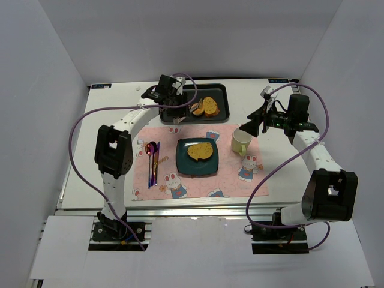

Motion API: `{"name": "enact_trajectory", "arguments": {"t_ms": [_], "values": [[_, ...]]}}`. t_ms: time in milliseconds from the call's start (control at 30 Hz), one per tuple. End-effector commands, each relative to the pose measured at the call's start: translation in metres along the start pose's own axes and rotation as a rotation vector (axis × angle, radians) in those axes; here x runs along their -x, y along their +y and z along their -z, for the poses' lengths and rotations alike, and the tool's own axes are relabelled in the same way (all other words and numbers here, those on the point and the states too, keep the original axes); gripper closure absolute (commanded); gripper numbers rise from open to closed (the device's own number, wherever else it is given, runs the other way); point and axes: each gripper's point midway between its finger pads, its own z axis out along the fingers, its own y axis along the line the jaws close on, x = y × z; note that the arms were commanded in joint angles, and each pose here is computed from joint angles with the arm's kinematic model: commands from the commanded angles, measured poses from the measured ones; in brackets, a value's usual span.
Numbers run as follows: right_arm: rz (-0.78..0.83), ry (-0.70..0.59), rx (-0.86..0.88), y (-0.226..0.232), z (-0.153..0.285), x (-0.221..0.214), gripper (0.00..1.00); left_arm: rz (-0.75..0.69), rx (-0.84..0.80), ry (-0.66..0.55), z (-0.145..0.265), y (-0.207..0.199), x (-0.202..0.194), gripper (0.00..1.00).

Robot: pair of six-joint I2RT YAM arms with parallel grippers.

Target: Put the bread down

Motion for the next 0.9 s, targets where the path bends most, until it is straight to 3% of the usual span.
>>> {"name": "enact_trajectory", "arguments": {"t_ms": [0,867], "values": [[0.022,-0.009,0.014,0.003,-0.001,0.004,0.22,0.027,-0.042,-0.014,0.004,-0.002,0.004,0.41],[0.025,-0.011,0.014,0.004,0.0,0.004,0.22,0.091,-0.102,0.037,-0.005,-0.004,-0.013,0.43]]}}
